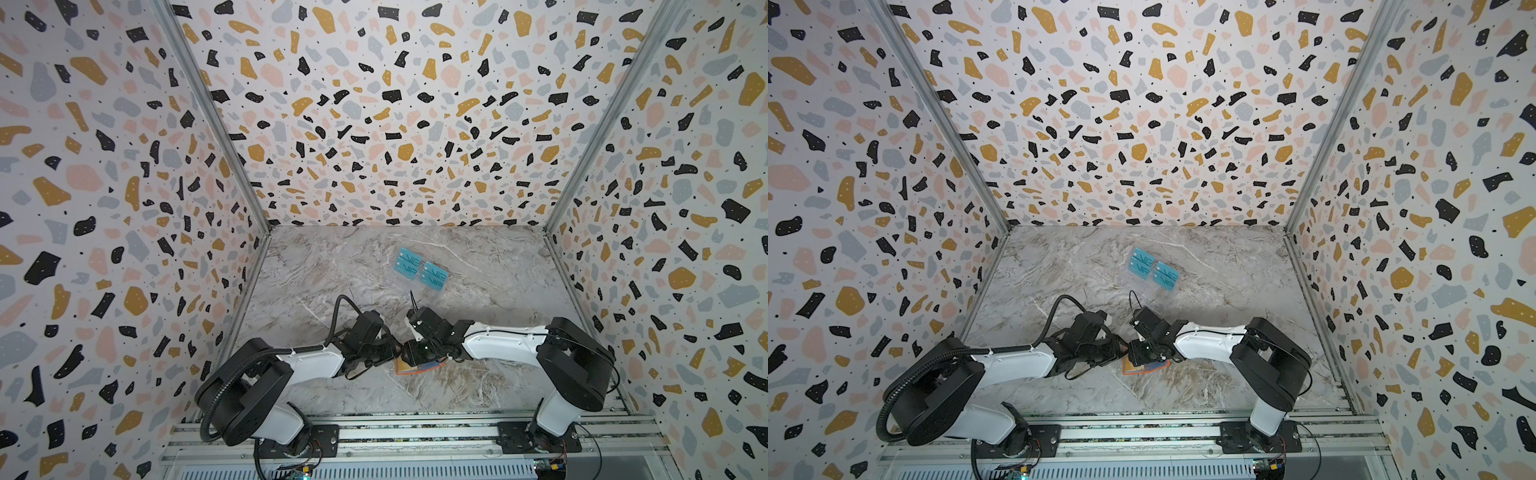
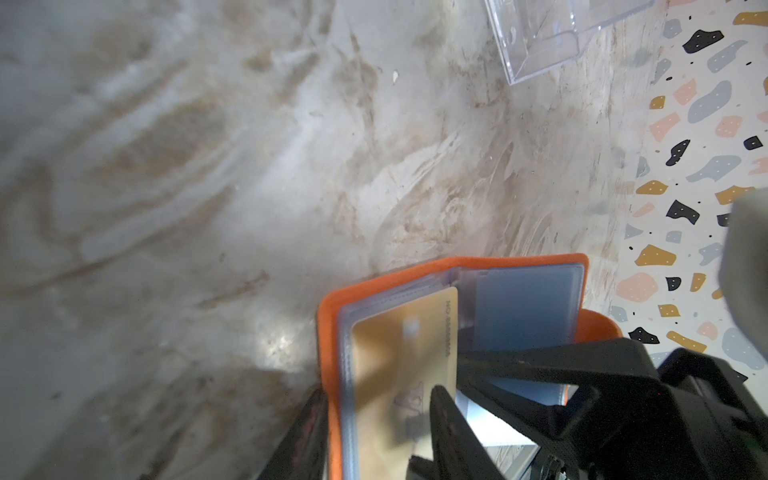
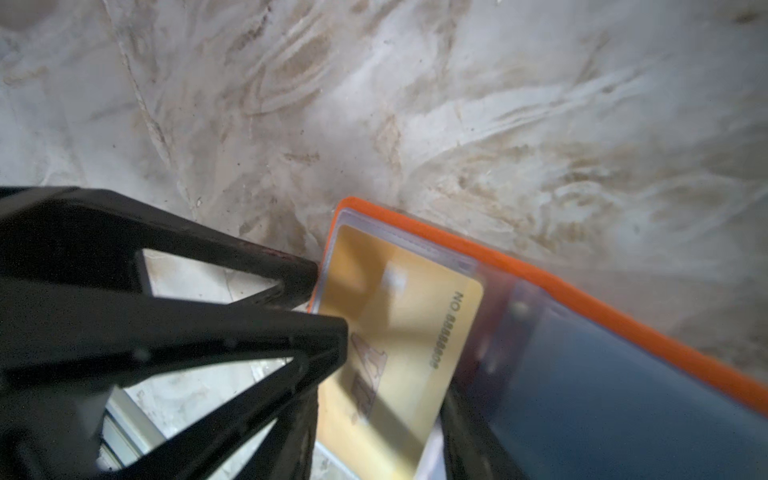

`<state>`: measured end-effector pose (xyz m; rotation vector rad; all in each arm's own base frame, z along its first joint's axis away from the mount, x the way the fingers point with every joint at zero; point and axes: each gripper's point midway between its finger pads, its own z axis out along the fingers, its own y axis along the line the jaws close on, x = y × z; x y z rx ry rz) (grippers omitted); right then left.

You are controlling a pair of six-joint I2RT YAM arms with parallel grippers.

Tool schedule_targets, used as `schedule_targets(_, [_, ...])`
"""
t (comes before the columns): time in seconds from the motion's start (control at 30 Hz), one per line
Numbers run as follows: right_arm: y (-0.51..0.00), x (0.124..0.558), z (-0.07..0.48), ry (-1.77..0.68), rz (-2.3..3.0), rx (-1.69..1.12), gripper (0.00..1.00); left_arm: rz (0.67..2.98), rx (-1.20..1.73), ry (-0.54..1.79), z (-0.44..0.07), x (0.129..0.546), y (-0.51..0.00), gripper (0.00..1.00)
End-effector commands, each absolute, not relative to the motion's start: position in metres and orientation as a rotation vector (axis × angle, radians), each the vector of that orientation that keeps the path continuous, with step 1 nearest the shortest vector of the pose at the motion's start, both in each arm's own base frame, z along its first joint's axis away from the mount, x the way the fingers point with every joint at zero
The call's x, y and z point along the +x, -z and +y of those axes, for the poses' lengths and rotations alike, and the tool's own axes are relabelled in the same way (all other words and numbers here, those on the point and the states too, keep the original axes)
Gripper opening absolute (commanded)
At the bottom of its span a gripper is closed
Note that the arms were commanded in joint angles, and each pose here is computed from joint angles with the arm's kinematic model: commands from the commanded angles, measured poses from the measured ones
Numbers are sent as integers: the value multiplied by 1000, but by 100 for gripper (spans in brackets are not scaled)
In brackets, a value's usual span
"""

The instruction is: Put the credit cards into the card holder

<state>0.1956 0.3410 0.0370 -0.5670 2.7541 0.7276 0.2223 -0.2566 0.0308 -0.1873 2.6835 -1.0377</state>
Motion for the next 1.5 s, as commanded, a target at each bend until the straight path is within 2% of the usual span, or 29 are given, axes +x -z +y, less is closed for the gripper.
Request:
schedule_targets(0.0, [-48, 186, 366, -858, 2725, -647, 49, 2678, -162, 1109, -264, 216, -36, 42])
schedule_targets(0.23, [-53, 198, 335, -782, 2721, -572, 49, 2698, -141, 1030, -257, 217, -35, 42])
schedule_targets(0.47, [-59, 214, 303, -674, 2685, -554, 49, 2724, -133, 970, -254, 220, -35, 47])
schedule_targets(0.63, [-55, 218, 303, -703, 2666, -603, 41, 2756, -129, 930, -252, 219, -33, 52])
schedule_targets(0.93, [-19, 213, 291, -686, 2731, -624, 16, 2797, -122, 894, -250, 217, -31, 62])
schedule_targets(1.17, [-1, 212, 262, -655, 2779, -549, 12, 2807, -118, 962, -261, 217, -31, 62])
schedule_targets(1.47, [-3, 213, 269, -718, 2764, -553, 12, 2745, -107, 1137, -285, 226, -51, 59])
